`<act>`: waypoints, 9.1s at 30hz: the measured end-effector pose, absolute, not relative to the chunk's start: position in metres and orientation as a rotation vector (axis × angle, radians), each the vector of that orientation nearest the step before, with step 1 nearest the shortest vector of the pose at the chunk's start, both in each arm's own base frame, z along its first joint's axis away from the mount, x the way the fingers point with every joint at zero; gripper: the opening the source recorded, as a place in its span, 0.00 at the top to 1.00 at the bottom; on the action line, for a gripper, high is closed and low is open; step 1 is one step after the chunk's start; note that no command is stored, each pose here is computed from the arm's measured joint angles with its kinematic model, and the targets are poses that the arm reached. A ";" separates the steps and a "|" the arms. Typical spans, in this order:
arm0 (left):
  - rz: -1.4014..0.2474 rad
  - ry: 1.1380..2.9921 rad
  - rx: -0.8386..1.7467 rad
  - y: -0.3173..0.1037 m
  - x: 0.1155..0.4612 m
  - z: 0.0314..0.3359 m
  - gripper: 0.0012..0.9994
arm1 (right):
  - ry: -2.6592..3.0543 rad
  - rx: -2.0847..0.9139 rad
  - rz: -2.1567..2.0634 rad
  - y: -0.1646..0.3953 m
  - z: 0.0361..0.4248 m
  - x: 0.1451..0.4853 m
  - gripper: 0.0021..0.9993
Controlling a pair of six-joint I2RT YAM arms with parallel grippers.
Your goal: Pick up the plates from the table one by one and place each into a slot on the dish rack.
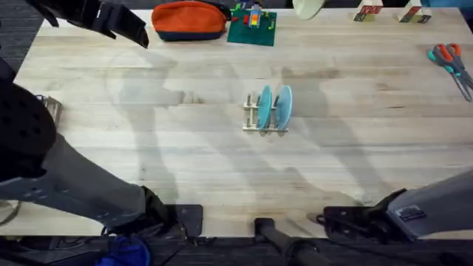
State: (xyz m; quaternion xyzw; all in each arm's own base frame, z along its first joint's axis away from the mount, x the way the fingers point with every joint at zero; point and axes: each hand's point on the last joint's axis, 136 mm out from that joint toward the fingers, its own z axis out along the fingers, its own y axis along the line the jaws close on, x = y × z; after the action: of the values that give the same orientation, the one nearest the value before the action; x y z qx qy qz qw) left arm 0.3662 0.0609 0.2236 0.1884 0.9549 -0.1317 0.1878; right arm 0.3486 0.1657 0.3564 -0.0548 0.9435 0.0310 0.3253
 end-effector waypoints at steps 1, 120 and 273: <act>-0.371 2.687 0.530 0.061 0.366 0.224 0.00 | 2.463 -0.146 0.082 0.166 0.360 0.344 0.97; -0.370 2.687 0.530 0.061 0.366 0.224 0.00 | 2.844 0.145 -0.063 0.187 0.262 0.259 0.97; -0.371 2.687 0.530 0.061 0.366 0.224 0.00 | 2.287 -0.286 -0.088 0.098 0.358 0.224 0.00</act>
State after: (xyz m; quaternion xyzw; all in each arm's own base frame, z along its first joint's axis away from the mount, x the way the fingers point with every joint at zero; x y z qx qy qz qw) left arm 0.3662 0.0609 0.2236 0.1884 0.9549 -0.1317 0.1878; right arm 0.2241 0.0982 0.3580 -0.1135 0.9064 -0.0350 0.4053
